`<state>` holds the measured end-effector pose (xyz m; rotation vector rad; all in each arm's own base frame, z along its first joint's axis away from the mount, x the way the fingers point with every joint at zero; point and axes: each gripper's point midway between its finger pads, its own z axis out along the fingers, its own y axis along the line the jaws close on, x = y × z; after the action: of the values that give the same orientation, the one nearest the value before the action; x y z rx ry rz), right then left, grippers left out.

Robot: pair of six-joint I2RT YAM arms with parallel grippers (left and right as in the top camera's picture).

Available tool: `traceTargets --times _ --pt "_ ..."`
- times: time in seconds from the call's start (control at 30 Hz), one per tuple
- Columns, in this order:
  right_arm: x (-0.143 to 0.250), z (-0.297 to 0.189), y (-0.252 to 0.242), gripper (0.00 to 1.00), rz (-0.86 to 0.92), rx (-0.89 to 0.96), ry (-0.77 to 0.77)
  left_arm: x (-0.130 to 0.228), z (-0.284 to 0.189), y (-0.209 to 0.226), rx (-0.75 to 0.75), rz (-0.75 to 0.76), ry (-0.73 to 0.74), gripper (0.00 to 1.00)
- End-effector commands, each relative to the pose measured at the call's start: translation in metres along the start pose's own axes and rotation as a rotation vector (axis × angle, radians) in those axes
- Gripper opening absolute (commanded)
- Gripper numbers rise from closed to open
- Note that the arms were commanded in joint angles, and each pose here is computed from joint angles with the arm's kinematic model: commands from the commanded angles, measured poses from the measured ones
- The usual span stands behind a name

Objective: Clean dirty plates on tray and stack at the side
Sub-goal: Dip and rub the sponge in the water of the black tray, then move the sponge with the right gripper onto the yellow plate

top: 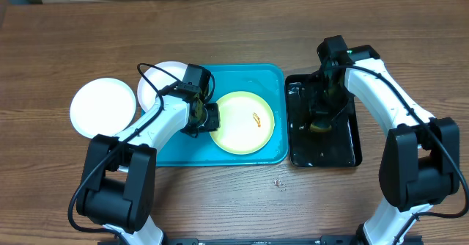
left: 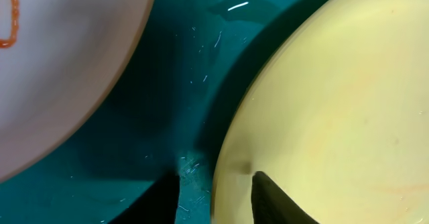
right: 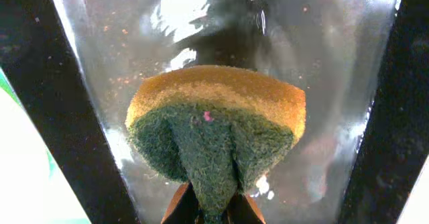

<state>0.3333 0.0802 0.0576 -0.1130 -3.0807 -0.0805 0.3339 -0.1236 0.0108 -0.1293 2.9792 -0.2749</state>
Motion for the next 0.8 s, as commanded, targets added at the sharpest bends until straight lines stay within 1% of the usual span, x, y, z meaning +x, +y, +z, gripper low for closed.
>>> traceTargets --times 0.0,0.2,0.27,0.33,0.5,0.57,0.77 --pt "-0.012 -0.018 0.001 0.04 -0.033 0.008 -0.077 0.005 0.007 0.000 -0.006 0.011 0.017 0.38" --pt "-0.017 -0.021 -0.007 0.04 -0.074 0.067 -0.099 0.008 0.008 0.002 -0.010 0.010 0.025 0.23" --pt "-0.019 -0.025 -0.008 0.04 -0.081 0.091 -0.116 0.009 0.009 0.002 -0.011 0.009 0.026 0.11" --pt "-0.022 -0.030 -0.010 0.04 -0.092 0.133 -0.141 0.009 0.009 0.002 -0.012 0.007 0.029 0.04" --pt "-0.027 -0.038 -0.011 0.04 -0.150 0.280 -0.201 0.015 0.008 0.006 -0.025 -0.015 0.054 0.04" --pt "-0.028 -0.039 0.001 0.04 -0.202 0.295 -0.222 0.017 0.008 0.009 -0.038 -0.019 0.061 0.04" --pt "-0.028 -0.040 0.014 0.04 -0.242 0.320 -0.251 0.016 0.007 0.017 -0.058 -0.055 0.061 0.04"
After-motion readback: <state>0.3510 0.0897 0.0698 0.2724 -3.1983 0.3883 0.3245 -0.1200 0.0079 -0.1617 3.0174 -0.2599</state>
